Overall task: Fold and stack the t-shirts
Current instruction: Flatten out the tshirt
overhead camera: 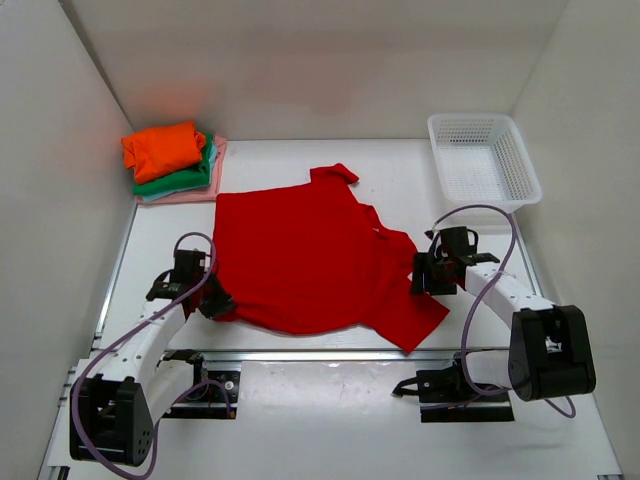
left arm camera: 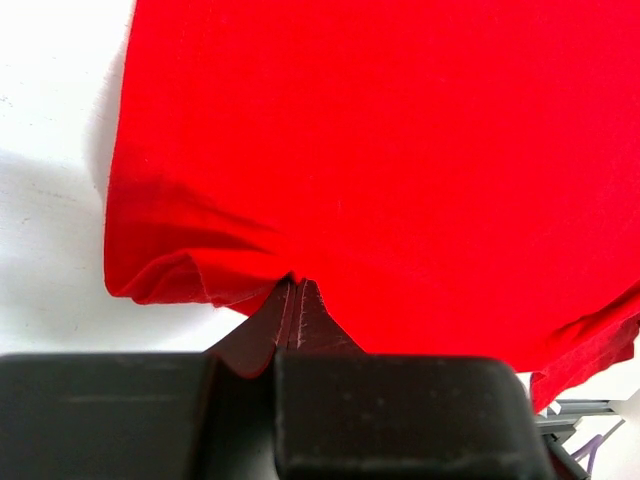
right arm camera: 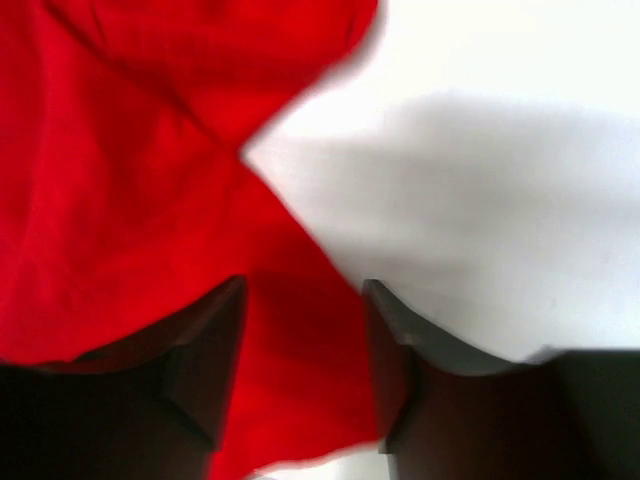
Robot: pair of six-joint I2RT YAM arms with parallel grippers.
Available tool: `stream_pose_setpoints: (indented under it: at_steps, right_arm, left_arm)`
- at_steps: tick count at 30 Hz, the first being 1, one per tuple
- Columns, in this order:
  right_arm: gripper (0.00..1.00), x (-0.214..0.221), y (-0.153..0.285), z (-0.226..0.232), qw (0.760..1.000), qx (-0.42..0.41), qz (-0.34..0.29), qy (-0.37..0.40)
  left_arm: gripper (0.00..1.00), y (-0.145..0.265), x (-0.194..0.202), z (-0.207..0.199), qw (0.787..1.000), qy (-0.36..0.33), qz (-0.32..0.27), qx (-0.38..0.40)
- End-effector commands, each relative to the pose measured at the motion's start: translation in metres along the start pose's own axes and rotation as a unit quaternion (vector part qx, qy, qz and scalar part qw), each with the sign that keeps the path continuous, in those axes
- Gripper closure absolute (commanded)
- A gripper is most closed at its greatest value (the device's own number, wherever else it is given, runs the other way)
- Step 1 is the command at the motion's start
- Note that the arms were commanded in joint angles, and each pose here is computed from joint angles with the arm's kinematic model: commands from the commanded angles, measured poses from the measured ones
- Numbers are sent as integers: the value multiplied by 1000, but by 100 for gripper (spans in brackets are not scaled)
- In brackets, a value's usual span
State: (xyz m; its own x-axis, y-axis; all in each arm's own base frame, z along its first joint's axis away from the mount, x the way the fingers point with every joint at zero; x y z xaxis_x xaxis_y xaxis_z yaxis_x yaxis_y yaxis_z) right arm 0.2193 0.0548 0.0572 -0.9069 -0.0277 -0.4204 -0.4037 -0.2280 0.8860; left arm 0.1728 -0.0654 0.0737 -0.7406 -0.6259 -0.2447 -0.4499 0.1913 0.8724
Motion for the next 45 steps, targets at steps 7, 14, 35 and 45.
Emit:
stream_pose_setpoints:
  at_steps: [7,14,35,45]
  right_arm:
    - [89,-3,-13,3,1000,-23,-11,14]
    - [100,-15,19,17,998,-54,-33,2]
    - [55,4,17,7,998,-55,12,-27]
    - [43,22,-5,13,1000,-2,29,-6]
  left_arm:
    - [100,2,-4,-5,1000,-19,-17,4]
    - [100,9,-9,-10,999,-29,-26,6]
    - [100,12,-5,-14,999,-36,-20,20]
    - [100,11,-4,-12,999,-29,-19,19]
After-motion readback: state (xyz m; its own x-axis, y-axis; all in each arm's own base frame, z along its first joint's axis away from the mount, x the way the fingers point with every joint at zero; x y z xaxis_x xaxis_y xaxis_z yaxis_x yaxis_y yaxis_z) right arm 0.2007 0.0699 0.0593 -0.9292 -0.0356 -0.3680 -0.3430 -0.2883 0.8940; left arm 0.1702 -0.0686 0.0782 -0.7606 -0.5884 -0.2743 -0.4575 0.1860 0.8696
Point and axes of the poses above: each gripper's point midway between its finger pads, its own y axis back along the fingers, its own z axis along the line the jaws close on, x = y × z, the point moved 4 cm from there along y, back along the fingers, and after that the axes turned 2 degrees about y, right-handed, at the moved point
